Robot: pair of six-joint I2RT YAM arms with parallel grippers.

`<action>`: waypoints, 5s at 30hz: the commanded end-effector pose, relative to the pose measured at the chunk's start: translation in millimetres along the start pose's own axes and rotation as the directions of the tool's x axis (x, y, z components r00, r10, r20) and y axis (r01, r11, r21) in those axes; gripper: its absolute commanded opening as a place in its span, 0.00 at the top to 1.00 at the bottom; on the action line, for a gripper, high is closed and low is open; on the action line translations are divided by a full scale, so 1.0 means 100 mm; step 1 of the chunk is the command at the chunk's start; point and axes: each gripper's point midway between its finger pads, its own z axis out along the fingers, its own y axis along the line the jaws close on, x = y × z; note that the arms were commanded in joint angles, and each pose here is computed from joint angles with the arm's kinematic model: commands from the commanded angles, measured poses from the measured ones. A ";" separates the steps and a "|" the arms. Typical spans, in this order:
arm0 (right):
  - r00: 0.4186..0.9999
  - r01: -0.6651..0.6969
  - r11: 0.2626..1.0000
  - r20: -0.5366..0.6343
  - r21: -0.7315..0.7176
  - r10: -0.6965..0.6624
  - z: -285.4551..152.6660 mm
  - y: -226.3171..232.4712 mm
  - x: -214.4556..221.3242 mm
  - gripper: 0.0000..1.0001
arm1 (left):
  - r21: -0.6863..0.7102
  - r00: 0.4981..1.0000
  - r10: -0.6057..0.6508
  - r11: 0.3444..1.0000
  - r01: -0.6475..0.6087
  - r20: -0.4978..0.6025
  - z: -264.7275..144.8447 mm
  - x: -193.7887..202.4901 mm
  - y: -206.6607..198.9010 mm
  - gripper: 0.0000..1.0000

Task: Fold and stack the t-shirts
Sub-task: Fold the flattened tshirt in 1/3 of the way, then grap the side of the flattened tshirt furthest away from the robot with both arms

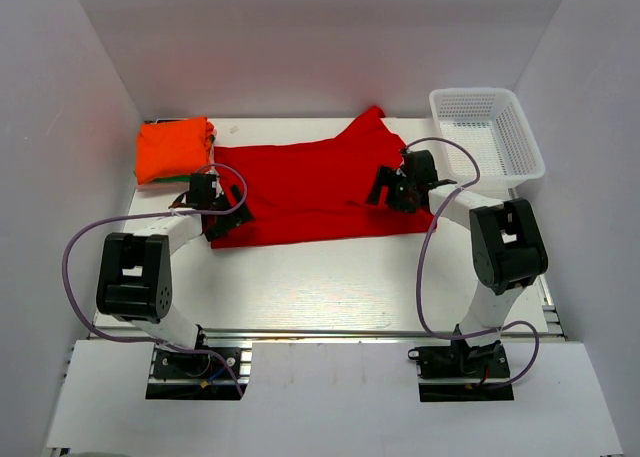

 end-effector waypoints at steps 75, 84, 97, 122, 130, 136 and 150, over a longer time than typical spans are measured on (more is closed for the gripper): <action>0.933 -0.305 0.946 -0.163 0.113 0.320 -0.71 -0.45 1.66 0.10 | -0.068 0.939 -0.103 0.994 0.085 -0.328 -0.41 1.40 0.45 0.00; 0.966 -0.230 0.973 -0.124 -0.025 0.226 -1.39 -0.29 1.96 0.10 | -0.028 0.949 -0.258 0.966 0.257 -0.180 -1.10 1.56 0.39 0.00; 0.973 0.144 0.972 0.204 -0.185 -0.106 -1.57 0.45 0.38 0.10 | 0.131 0.980 -0.026 0.991 0.000 0.196 -1.26 -0.10 -0.31 0.00; 0.965 0.186 0.973 0.163 0.133 -0.207 -0.01 0.06 -1.40 0.10 | -0.285 0.986 0.047 0.959 0.002 0.163 0.44 -1.02 0.27 0.52; 0.973 0.171 0.978 0.132 0.120 -0.187 0.13 -0.10 -1.42 0.10 | -0.242 0.973 0.088 0.970 -0.035 0.212 0.55 -1.10 0.22 0.42; 0.969 0.197 0.976 0.134 0.098 -0.209 0.22 -0.13 -1.53 0.10 | -0.268 0.978 0.118 0.961 -0.069 0.171 0.74 -1.03 0.27 0.45; 0.963 0.180 0.950 0.151 0.255 -0.223 0.93 -0.56 -1.87 0.10 | -0.248 0.976 0.168 0.960 -0.130 0.139 0.80 -0.82 0.30 1.00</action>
